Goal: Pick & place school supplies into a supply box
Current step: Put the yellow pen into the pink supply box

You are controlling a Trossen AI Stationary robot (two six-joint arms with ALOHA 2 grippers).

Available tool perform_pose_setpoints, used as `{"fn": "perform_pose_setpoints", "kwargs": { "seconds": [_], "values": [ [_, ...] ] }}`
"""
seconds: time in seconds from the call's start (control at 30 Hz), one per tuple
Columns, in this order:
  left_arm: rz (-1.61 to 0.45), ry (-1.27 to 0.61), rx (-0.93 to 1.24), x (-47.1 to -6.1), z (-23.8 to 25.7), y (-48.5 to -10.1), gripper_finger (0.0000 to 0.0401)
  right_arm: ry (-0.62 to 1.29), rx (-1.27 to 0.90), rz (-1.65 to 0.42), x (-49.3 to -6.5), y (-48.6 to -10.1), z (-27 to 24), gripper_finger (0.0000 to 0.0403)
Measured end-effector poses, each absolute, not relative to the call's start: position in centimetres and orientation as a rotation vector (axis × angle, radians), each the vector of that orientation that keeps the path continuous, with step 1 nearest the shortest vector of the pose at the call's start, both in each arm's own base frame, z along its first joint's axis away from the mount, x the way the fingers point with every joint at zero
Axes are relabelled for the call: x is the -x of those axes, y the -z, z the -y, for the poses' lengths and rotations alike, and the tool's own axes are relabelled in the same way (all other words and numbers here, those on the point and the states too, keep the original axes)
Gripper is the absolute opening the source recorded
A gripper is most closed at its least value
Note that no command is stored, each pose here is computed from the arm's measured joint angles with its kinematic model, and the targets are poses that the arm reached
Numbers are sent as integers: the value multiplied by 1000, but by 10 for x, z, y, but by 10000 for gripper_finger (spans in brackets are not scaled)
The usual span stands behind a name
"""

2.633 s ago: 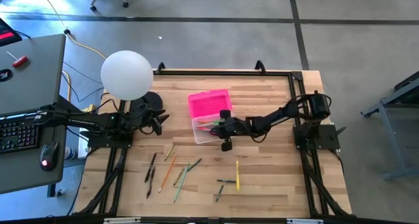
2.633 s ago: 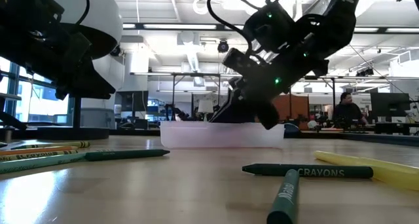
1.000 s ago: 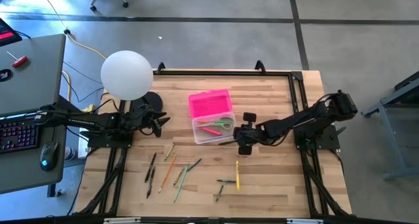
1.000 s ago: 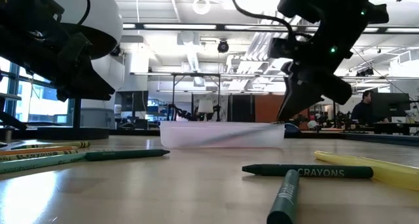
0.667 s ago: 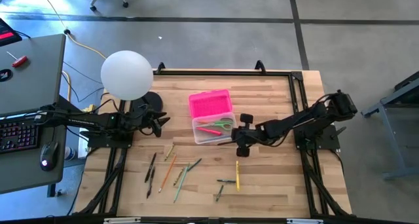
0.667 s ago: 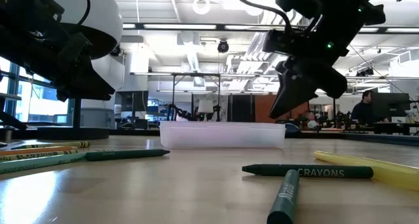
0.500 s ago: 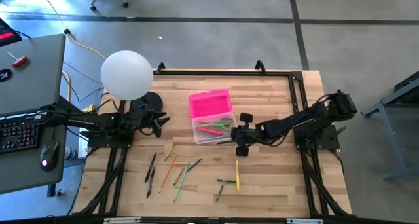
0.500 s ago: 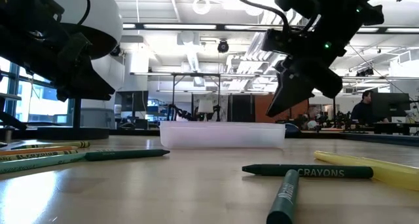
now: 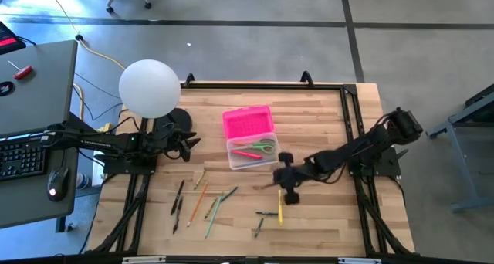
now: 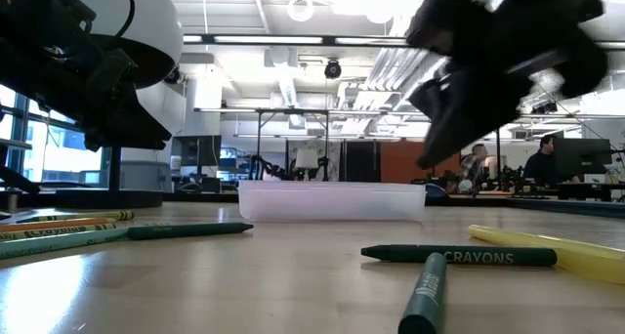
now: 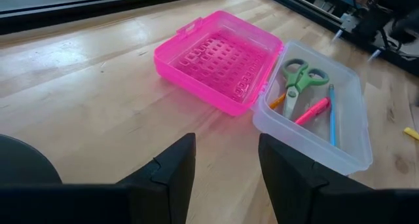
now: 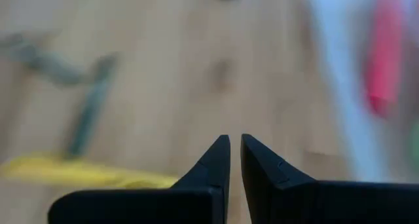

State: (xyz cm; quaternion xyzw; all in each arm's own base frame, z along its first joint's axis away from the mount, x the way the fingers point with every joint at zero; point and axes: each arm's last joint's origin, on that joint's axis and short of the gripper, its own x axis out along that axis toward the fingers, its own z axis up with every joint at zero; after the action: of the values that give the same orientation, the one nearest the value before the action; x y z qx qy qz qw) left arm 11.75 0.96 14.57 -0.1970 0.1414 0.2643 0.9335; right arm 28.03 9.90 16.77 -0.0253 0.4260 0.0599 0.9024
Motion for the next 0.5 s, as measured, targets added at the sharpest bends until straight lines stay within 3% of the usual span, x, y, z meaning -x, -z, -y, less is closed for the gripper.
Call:
{"fn": "perform_pose_setpoints", "kwargs": {
  "seconds": [0.2,0.5],
  "values": [
    [-287,-546,401,-117,-10,-146,198,-359,171,-847,-271,-169,-129,27],
    [-287,-547,403,-117,-10,-146,198,-423,303,-822,-276,-159,-132,91]
  ]
}}
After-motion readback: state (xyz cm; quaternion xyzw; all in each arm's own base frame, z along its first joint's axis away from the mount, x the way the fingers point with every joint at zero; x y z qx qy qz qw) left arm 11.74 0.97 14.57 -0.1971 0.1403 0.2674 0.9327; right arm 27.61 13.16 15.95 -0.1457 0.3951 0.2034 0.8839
